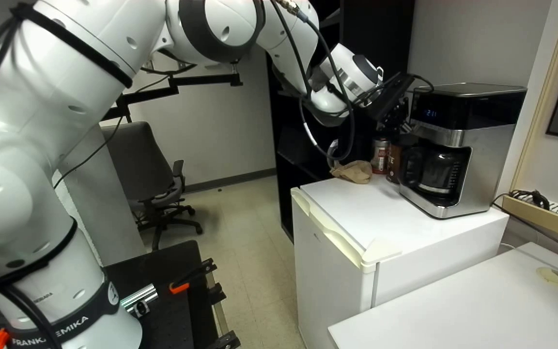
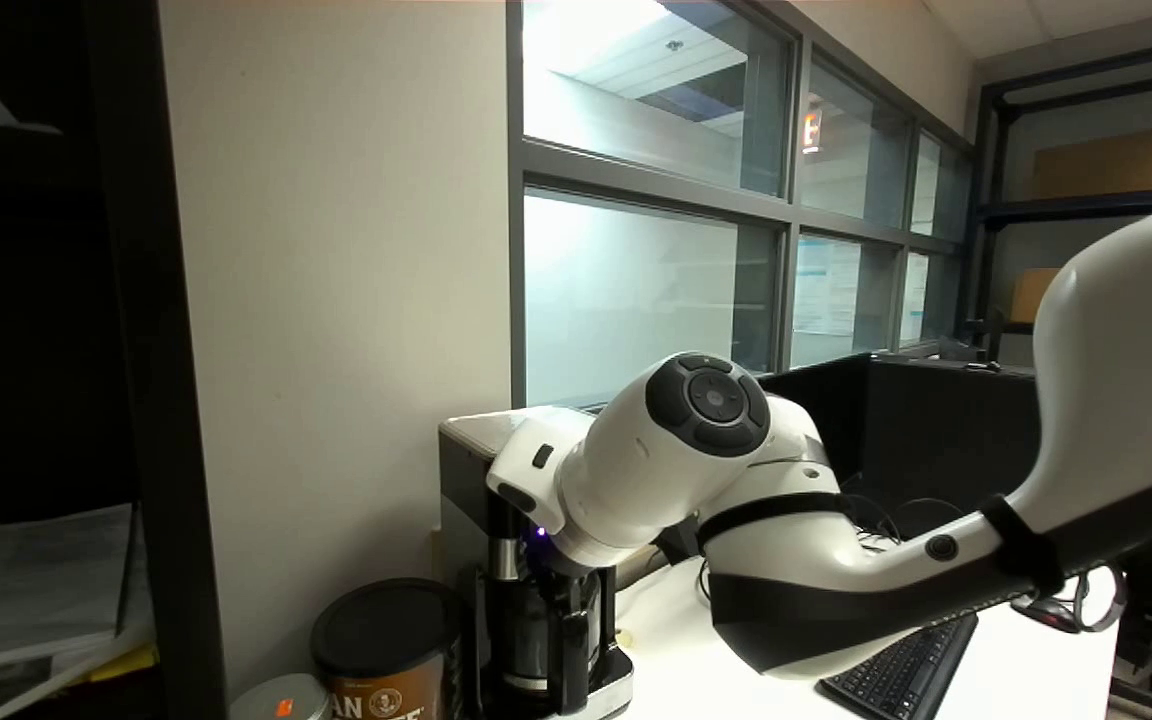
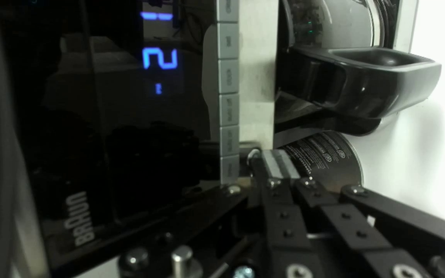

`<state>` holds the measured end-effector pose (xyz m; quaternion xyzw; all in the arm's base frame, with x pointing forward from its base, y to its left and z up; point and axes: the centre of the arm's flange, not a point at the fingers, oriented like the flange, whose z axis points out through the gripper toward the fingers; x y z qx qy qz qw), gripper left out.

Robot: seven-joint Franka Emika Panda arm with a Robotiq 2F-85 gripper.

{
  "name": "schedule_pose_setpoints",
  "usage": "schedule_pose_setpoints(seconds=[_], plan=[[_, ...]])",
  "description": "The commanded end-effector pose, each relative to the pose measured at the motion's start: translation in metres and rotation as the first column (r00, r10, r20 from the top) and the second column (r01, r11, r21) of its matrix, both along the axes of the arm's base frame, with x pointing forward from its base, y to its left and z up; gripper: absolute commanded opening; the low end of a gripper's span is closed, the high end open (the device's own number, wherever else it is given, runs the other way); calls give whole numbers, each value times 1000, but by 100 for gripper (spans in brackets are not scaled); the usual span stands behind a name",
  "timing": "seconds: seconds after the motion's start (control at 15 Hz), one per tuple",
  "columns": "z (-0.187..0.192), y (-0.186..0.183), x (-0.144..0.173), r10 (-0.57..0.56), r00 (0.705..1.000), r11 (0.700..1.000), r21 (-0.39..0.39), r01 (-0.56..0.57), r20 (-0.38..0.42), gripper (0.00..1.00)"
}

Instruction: Press a button on the coffee machine

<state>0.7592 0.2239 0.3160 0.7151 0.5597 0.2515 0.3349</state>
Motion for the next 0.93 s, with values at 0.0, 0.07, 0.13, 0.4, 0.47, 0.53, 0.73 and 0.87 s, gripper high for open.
schedule_pose_setpoints(seconds=[0.0, 0.07, 0.13, 0.4, 0.47, 0.53, 0.73, 0.87], plan=[[18, -3, 0, 20, 998, 1000, -25, -19, 54, 0], [19, -3, 0, 23, 998, 999, -29, -21, 58, 0], [21, -3, -1, 25, 998, 999, -31, -23, 61, 0], [30, -3, -2, 28, 997, 999, -39, -25, 75, 0], [28, -4, -2, 26, 997, 999, -38, -24, 73, 0], [27, -3, -2, 26, 998, 999, -38, -24, 65, 0], [22, -2, -6, 27, 999, 999, -27, -26, 41, 0], [20, -1, -12, 28, 1000, 1000, -10, -28, 9, 0]])
